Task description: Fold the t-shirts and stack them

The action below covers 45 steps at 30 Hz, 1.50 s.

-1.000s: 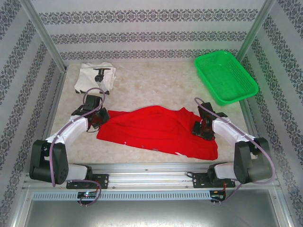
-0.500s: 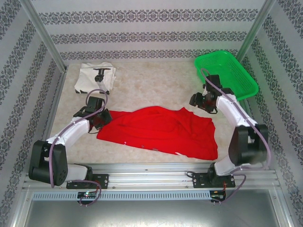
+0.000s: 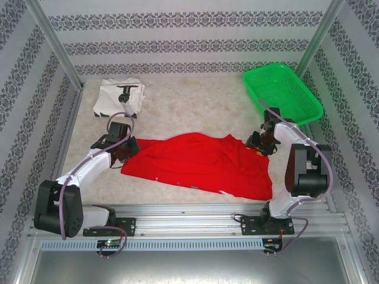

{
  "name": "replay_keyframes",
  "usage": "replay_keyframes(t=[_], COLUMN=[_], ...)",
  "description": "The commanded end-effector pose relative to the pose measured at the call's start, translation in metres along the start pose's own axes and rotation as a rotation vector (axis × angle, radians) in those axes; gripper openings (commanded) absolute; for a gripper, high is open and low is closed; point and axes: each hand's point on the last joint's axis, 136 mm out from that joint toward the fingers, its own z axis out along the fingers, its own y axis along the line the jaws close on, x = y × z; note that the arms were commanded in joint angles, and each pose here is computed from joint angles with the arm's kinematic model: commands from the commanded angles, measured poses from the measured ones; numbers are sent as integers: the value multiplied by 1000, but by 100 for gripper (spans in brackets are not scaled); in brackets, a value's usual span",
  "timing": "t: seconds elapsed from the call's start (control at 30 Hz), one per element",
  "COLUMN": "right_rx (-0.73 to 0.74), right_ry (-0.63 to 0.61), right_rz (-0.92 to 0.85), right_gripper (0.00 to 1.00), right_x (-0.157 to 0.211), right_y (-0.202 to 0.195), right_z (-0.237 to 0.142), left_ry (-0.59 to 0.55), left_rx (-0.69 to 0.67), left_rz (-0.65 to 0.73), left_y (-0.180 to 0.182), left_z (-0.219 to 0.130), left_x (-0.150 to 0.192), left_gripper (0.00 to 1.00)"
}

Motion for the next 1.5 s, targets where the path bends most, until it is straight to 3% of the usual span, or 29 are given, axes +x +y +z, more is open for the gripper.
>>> replay_keyframes(t=[0.0,0.73,1.47], right_rx=[-10,53,-16], right_ry=[16,-8,0], right_rz=[46,22,28], right_gripper=[48,48,45], right_x=[1,1,9], right_y=[-8,-26,-18], right_z=[9,-7,0], left_ry=[-18,-14,-19], left_rx=[31,36,40], left_rz=[25,33,41], left_y=[-9,-11,-13], left_z=[-1,-1,-5], left_x=[-4,-1,3], left_gripper=[0,0,0])
